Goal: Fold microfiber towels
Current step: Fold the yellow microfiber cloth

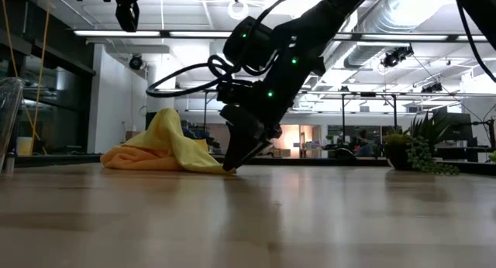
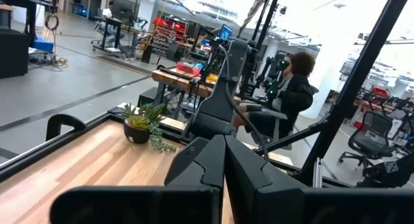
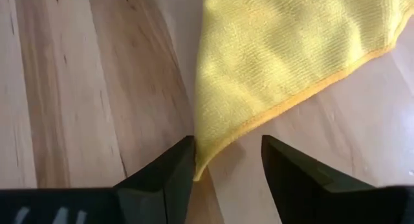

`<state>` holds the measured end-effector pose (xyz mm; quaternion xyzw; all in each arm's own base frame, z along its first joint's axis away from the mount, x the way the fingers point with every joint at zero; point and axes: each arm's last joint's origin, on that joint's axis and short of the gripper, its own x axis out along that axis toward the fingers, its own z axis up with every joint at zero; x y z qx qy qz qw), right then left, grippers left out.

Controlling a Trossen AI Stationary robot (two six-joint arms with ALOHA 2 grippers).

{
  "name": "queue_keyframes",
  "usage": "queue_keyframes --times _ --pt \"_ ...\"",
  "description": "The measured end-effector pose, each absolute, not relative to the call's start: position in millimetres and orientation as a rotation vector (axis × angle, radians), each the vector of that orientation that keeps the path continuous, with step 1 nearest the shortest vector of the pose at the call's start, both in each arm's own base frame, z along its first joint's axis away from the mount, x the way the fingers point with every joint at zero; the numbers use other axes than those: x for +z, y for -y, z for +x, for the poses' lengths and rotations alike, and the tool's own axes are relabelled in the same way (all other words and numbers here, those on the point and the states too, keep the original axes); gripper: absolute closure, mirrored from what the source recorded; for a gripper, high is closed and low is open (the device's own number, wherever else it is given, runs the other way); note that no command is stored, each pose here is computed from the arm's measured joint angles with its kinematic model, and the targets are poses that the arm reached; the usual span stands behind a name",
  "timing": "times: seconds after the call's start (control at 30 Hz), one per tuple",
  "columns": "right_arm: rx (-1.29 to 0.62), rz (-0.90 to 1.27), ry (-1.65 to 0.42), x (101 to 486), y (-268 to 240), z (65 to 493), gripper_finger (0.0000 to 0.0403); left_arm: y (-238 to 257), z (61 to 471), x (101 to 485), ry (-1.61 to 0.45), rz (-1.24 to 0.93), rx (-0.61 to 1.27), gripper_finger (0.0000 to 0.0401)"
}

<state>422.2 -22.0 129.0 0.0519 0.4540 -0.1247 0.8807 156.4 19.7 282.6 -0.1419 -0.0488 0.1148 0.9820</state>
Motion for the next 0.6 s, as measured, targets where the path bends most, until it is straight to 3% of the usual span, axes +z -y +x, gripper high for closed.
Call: queue_keyframes --times 0.37,0.6 --pt "-0.274 0.141 -0.937 129.2 23.6 422.6 0.0267 -19.7 156.3 282.6 0.098 -0.285 0.231 0.0401" --pt "-0.304 0.201 -0.926 129.4 23.8 422.8 0.0358 -19.7 156.4 282.5 0.098 -0.285 0.231 0.0401"
